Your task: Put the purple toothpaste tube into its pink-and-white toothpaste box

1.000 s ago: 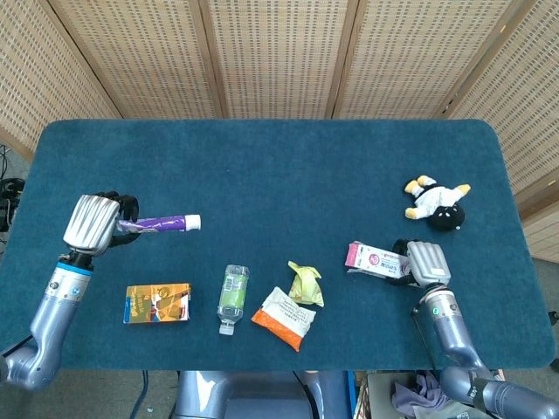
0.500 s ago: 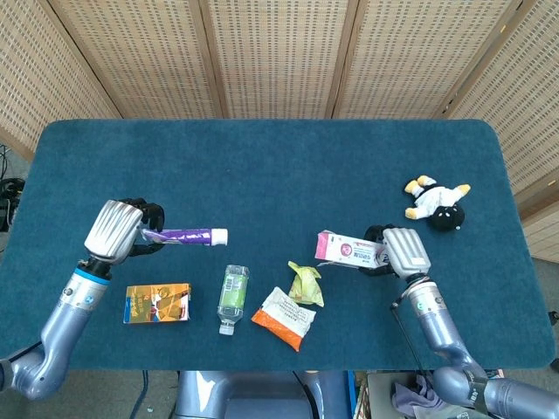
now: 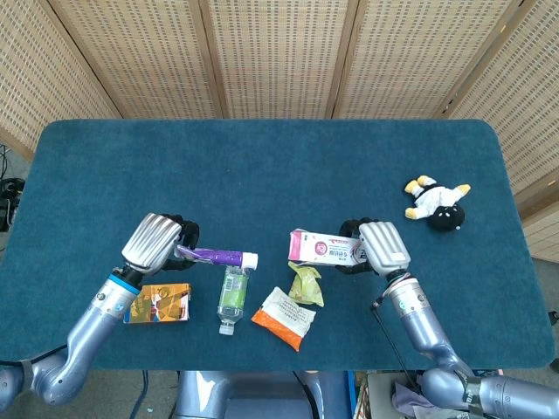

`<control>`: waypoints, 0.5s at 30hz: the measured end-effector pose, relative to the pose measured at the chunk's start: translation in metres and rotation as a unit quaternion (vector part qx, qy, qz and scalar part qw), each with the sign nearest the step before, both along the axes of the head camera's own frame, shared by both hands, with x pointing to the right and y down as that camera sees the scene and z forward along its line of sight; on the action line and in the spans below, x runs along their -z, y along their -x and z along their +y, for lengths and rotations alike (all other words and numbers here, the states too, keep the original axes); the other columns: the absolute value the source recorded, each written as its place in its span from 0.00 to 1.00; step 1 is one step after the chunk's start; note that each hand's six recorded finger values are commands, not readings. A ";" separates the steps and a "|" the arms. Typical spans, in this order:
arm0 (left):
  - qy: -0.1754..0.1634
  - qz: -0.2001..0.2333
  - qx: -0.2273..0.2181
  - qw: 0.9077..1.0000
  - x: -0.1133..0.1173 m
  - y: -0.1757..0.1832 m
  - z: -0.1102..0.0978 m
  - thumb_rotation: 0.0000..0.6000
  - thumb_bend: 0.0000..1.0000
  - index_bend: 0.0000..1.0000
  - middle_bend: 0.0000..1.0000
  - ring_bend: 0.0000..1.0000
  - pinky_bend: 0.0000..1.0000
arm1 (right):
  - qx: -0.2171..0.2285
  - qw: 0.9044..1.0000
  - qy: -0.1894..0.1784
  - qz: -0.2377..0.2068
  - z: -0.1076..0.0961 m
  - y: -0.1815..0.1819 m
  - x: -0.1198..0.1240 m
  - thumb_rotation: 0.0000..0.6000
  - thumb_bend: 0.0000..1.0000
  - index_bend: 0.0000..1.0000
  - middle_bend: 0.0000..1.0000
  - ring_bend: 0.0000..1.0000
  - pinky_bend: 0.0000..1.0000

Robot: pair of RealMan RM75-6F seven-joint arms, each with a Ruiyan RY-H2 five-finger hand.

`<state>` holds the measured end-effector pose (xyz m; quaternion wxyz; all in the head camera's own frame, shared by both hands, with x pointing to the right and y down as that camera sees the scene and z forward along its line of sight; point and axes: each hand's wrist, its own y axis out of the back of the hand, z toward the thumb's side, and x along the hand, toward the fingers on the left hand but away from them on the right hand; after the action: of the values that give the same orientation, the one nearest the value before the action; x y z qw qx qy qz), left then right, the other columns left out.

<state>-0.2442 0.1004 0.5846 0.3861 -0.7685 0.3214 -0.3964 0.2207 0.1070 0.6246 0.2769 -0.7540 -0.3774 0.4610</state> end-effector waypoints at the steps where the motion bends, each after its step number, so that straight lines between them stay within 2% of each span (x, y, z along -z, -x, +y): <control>1: 0.000 -0.002 0.000 1.000 0.000 -0.001 0.000 1.00 0.31 0.82 0.69 0.58 0.65 | 0.001 1.000 0.000 0.000 -0.001 0.001 0.001 1.00 0.00 0.59 0.51 0.41 0.45; 15: -0.007 -0.021 0.014 1.000 0.004 0.000 -0.009 1.00 0.31 0.82 0.69 0.58 0.65 | 0.007 1.000 0.004 -0.004 0.001 0.010 0.005 1.00 0.00 0.59 0.51 0.41 0.45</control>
<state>-0.2445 0.0914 0.5805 0.3928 -0.7528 0.3265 -0.4152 0.2111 0.1082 0.6199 0.2755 -0.7594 -0.3714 0.4577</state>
